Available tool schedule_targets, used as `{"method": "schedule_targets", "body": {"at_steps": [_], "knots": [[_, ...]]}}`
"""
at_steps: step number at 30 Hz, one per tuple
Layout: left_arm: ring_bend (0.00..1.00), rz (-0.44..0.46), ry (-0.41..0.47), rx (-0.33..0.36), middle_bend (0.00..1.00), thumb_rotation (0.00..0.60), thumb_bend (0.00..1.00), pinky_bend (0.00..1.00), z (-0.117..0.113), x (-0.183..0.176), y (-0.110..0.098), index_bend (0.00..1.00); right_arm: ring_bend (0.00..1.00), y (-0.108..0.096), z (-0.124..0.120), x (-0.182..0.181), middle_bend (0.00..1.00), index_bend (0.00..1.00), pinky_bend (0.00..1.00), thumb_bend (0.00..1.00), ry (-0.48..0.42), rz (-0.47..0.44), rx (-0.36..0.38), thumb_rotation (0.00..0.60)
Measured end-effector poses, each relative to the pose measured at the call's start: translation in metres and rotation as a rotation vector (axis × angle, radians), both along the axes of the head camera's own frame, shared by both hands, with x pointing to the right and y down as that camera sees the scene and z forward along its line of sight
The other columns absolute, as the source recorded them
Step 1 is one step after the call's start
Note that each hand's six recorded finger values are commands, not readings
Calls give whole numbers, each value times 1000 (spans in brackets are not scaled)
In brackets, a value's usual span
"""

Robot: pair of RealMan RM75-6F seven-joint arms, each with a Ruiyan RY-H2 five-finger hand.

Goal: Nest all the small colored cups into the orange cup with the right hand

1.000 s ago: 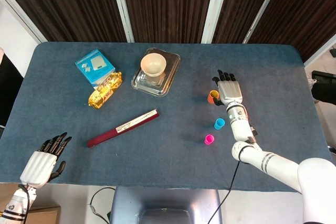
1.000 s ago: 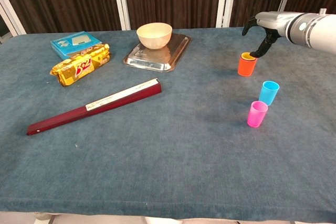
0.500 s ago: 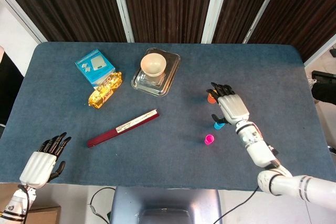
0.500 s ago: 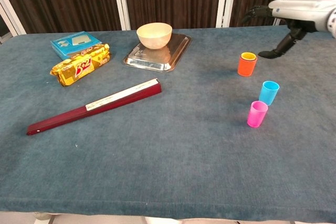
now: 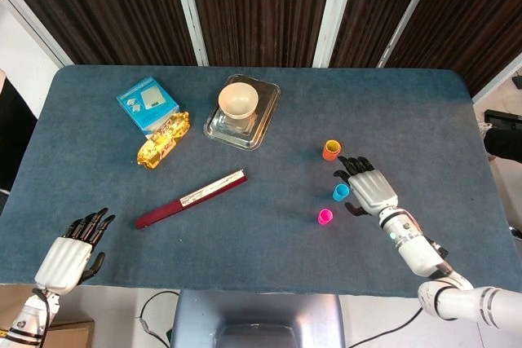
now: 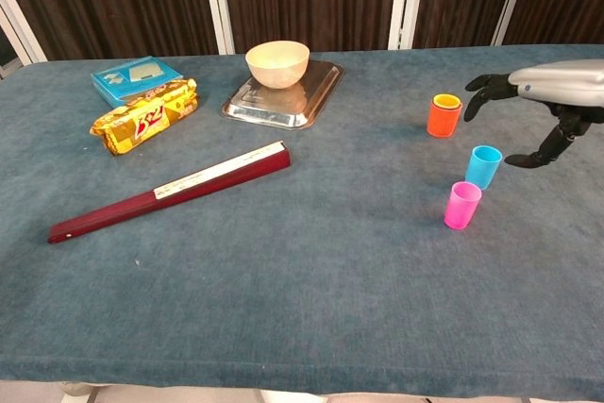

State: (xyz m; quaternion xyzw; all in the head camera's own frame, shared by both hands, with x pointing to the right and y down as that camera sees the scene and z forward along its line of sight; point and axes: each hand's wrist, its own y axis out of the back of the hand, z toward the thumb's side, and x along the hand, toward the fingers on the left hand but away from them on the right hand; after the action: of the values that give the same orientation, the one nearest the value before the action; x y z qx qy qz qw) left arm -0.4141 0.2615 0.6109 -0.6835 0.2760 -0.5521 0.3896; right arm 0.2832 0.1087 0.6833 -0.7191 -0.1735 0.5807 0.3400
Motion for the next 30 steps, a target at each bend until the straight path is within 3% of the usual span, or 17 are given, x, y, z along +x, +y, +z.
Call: {"method": "schedule_targets", "body": {"at_steps": [12,30], "knots": [[89,0,-2,-4,1,600,481,191,1,-1,0,0,0,-2,30,-3,0,413,0,441,55,2,-32,600],[89,-1,-1,-4,1,600,482,190,1,-1,-1,0,0,-7,43,-8,1,530,0,442,69,36,-17,600]]}}
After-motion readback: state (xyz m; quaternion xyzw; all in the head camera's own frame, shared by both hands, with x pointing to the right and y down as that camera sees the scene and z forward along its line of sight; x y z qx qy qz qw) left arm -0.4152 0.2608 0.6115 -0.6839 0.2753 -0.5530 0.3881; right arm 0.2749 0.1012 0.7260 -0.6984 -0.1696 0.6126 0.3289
